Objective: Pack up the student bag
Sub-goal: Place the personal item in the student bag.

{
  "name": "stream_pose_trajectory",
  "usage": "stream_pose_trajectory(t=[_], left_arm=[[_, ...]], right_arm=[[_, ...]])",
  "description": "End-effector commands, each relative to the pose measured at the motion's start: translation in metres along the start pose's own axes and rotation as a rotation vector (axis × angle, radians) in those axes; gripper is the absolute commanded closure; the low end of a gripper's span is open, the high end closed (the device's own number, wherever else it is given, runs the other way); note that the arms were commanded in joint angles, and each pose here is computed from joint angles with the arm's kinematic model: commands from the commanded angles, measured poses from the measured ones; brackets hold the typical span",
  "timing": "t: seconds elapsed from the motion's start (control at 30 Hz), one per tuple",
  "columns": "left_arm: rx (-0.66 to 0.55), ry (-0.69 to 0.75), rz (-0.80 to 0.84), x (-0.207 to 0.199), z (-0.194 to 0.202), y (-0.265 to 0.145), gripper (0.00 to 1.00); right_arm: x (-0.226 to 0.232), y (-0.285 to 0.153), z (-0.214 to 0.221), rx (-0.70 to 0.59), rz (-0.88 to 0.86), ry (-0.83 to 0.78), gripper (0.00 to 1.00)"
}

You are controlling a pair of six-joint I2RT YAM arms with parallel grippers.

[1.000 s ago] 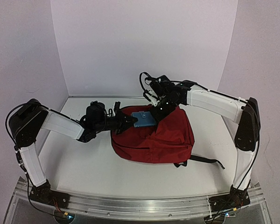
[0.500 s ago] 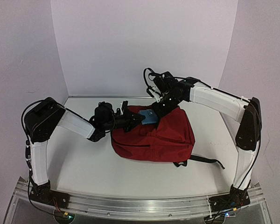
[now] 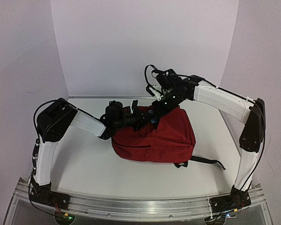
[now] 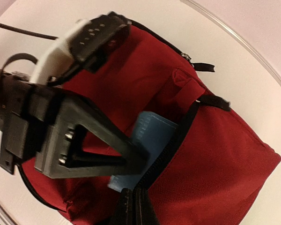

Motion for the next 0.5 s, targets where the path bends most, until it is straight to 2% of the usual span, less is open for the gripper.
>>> stream_pose_trajectory(t=[0.0,0.3,0.47], left_arm=[[0.047,0.102,0.101,-0.039,0.002,0.027,1.00],[0.096,0.118,0.108,-0.034,0.009,0.046,0.99],[0.089,0.068,0.029,-0.014,0.012,0.042,0.82]], right_arm=[[0.022,-0.045,-0.022,-0.132,-0.149,-0.011,1.00],[0.023,-0.049,-0.020,-0.135,-0.166,-0.016,1.00],[0.021,-0.050,-0.018,-0.134,-0.151,-0.017,1.00]])
Point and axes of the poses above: each gripper's point midway between its finger pads, its own y axis out along the fingers, its own x axis along the line the jaws close on, z = x × y, the point moved 8 cm from there along -y, back along the fingers, and after that the axes turned 7 degrees about y, right-handed, at the moved point
